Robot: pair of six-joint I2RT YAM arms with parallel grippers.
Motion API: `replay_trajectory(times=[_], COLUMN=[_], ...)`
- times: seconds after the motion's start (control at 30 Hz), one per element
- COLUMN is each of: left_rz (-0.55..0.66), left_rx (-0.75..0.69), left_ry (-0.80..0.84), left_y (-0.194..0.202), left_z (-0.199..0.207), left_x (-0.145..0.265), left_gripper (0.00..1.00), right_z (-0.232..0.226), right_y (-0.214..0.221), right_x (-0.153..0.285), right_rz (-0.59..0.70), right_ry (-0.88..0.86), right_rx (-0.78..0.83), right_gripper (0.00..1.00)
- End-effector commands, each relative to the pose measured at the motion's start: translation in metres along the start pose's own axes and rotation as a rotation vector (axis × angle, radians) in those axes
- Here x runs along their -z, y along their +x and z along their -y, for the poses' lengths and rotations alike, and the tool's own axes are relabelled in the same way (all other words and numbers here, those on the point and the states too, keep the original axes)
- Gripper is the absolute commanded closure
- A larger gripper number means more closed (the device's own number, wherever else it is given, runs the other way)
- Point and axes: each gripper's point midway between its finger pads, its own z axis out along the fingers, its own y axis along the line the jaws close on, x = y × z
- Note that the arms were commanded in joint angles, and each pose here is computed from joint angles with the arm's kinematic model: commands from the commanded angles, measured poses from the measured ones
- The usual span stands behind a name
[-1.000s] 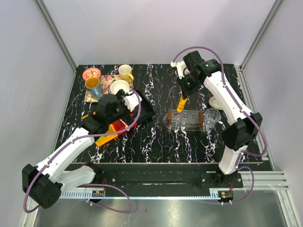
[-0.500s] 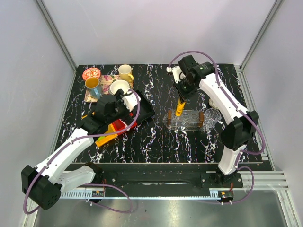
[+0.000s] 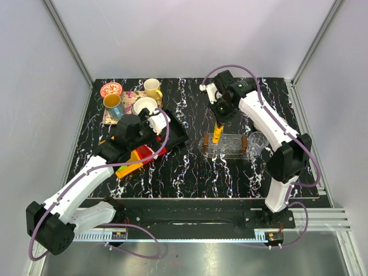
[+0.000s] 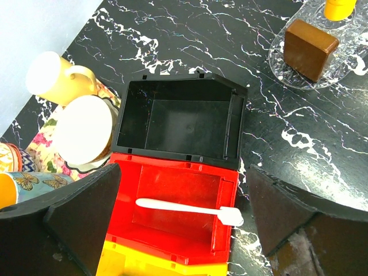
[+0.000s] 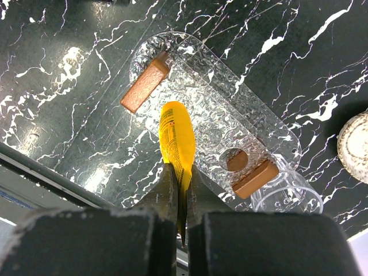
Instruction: Prepare toiletry sets of a toothbrush and toothpaste on the tray
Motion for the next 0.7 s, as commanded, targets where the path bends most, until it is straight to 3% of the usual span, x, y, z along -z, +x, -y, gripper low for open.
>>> replay_trajectory(times=[0.0, 0.67], left_rz=[0.048, 0.049], left_rx=[0.005, 0.010], left_ry=[-0.024, -0.025], left_y=[-0.0088, -0.0072], left_z=[-0.0052, -0.0061], left_x=[0.0039, 0.0049], left_gripper=[0.05, 0.05], right_z=[-0.0007, -0.0050], right_y=[-0.0077, -0.0067], right_x=[-0.0028, -0.0115], right_rz=[0.025, 0.009], right_ry=[0.026, 0.032], right_rx=[0.009, 0.023], right_gripper=[1.00, 1.00])
